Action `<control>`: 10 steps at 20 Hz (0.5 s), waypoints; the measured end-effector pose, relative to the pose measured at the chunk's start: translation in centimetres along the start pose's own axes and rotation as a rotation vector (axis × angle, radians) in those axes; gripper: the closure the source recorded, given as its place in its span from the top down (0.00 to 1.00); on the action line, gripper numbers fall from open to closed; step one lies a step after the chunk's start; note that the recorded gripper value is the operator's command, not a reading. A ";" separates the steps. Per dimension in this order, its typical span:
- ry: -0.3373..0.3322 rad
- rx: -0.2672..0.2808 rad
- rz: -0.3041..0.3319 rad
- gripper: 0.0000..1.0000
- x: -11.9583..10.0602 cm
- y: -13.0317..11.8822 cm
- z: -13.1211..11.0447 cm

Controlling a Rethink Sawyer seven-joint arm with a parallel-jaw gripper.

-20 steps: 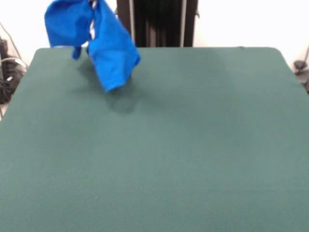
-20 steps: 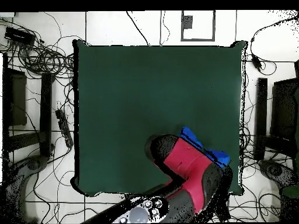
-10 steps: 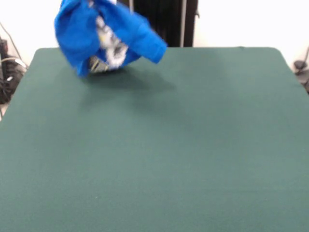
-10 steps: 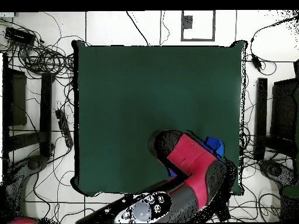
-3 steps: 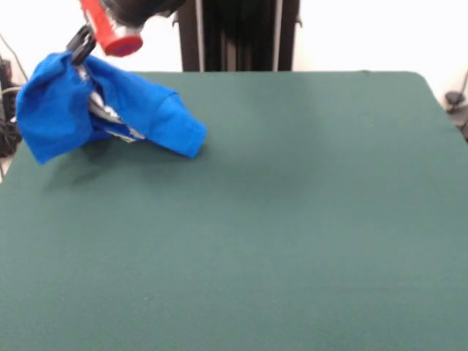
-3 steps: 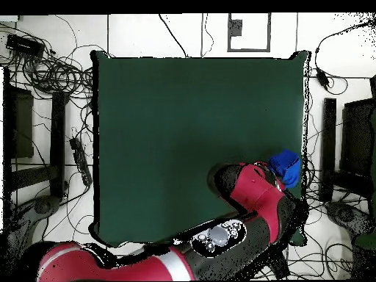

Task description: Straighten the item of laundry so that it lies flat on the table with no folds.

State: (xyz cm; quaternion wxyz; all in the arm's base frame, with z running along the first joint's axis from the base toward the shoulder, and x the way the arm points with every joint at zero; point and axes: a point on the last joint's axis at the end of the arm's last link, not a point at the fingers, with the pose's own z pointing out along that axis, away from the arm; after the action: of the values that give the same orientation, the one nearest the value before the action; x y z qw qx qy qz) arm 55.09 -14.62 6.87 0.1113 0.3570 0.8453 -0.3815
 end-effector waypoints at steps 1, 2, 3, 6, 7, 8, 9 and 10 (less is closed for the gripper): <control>-0.005 0.001 -0.006 0.00 0.2 0.1 0.2; -0.005 0.003 -0.011 0.00 0.4 0.3 0.2; -0.002 0.004 -0.018 0.00 0.7 0.5 0.1; 0.004 0.006 -0.031 0.00 1.3 0.9 -0.3; 0.006 0.006 -0.034 0.00 1.4 1.0 -0.6; 0.007 0.009 -0.037 0.00 1.5 1.1 -0.8; 0.006 0.012 -0.038 0.00 1.5 1.0 -1.0; 0.005 0.014 -0.037 0.00 1.4 0.9 -1.1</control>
State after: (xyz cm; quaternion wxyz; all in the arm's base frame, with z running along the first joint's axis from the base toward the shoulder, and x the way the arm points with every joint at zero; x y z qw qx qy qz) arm 54.79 -12.70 6.45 0.0993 0.3429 0.8494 -0.3887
